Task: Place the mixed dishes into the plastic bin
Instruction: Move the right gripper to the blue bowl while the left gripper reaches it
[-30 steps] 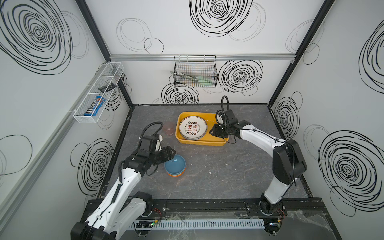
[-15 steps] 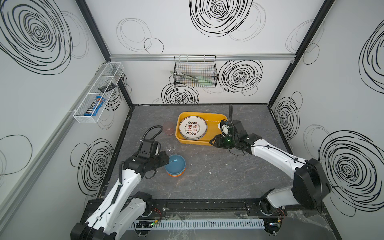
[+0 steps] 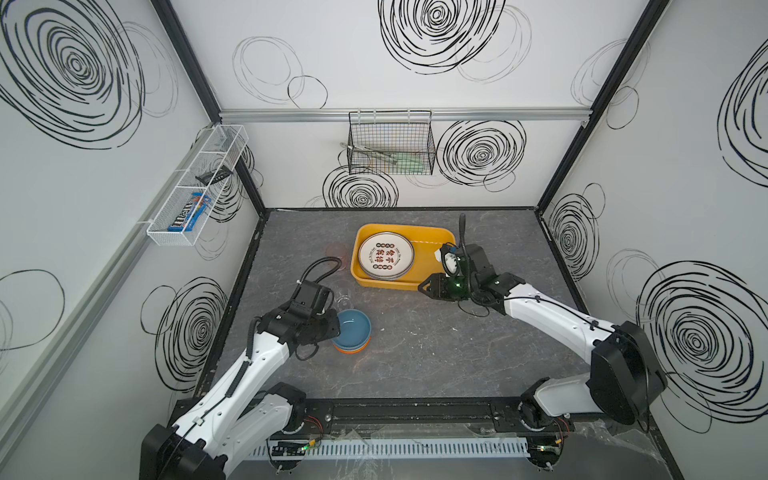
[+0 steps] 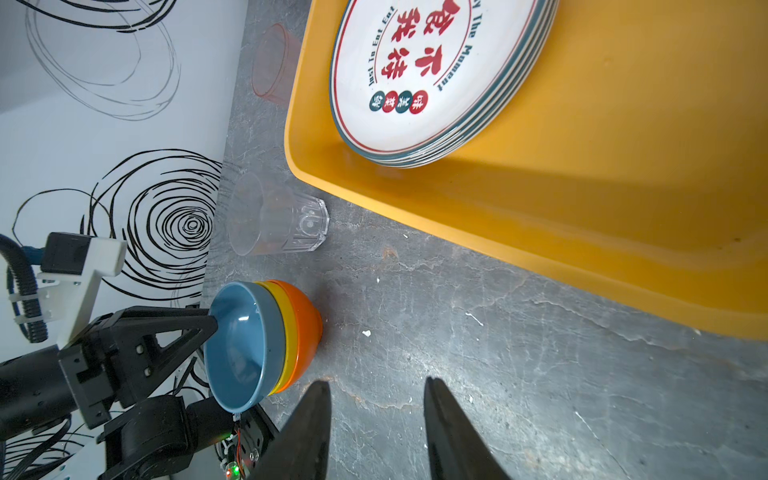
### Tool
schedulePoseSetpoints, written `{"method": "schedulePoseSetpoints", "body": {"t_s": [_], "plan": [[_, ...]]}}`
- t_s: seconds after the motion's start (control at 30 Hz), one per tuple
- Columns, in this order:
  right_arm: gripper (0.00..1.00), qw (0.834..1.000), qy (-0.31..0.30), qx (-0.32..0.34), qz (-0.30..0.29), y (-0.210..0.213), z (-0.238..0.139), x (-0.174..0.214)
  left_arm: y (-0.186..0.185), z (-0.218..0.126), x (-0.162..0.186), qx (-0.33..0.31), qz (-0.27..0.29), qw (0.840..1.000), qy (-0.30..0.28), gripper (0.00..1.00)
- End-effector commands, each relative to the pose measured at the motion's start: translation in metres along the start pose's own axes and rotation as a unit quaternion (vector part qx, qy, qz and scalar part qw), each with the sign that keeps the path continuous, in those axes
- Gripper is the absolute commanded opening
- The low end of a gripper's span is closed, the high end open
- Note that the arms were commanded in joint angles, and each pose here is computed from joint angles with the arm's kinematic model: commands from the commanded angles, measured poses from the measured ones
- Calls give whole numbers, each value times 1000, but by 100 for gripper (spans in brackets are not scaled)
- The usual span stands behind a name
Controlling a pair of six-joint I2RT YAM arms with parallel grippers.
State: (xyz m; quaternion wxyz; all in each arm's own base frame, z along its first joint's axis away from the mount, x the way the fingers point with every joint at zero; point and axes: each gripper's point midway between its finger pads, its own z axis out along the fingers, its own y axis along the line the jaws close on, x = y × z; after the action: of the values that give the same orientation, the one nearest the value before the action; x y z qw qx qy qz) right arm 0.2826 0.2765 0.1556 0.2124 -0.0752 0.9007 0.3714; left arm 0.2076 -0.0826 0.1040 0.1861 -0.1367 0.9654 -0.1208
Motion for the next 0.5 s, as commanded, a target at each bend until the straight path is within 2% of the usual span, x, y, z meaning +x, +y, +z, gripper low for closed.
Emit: {"method": "schedulePoseSetpoints", "body": {"t_s": [0.0, 0.2, 0.3, 0.47], "plan": [[42, 1000, -13, -11, -7, 8, -6, -3, 6, 4, 6, -18, 0, 1000, 10, 34], [42, 1000, -16, -11, -10, 9, -8, -3, 5, 8, 10, -24, 6, 999, 22, 27], [42, 1000, -17, -7, -10, 6, -9, -3, 5, 9, 11, -24, 8, 999, 25, 20], [42, 1000, -17, -4, -10, 5, -8, -2, 4, 8, 10, -21, 8, 999, 24, 12]]}}
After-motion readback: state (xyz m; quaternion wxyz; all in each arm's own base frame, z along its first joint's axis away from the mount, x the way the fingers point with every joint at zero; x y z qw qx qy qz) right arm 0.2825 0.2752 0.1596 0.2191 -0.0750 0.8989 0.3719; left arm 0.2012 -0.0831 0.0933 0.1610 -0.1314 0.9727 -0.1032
